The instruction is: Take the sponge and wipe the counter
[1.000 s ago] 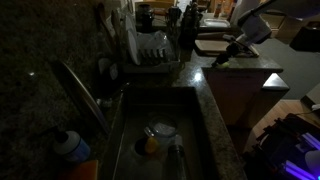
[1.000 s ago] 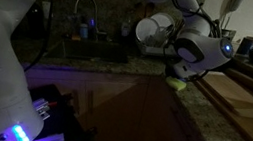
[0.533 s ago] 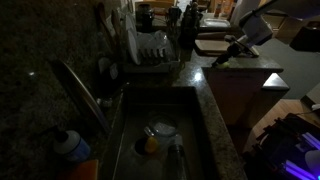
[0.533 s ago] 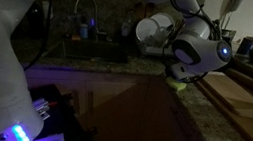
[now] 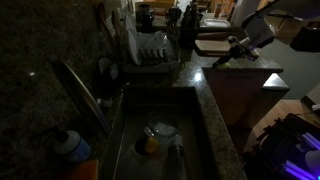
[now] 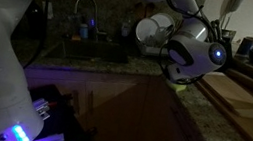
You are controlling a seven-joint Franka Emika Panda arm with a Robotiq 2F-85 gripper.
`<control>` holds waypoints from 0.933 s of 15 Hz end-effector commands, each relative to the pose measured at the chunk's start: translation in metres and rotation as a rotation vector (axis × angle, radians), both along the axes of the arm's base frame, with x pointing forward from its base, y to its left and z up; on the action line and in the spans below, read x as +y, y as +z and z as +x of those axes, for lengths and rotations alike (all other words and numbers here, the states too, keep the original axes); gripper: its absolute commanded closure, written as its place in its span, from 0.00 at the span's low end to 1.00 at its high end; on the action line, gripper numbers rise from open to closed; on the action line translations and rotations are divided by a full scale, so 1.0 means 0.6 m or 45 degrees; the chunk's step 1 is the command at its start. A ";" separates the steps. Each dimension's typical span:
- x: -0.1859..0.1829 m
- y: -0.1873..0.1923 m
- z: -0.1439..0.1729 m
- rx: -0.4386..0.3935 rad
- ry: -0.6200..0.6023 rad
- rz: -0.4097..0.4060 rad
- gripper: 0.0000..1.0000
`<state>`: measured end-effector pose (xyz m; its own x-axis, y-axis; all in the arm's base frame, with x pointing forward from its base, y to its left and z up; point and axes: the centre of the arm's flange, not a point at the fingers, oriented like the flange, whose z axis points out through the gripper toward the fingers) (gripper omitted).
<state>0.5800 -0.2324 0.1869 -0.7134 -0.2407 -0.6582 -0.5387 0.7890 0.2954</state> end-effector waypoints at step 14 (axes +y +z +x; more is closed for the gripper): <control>-0.192 -0.071 -0.182 -0.024 -0.184 -0.356 0.95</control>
<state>0.5165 -0.3116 0.1912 -0.6846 -0.2825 -0.6720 -0.4820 0.8670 0.1265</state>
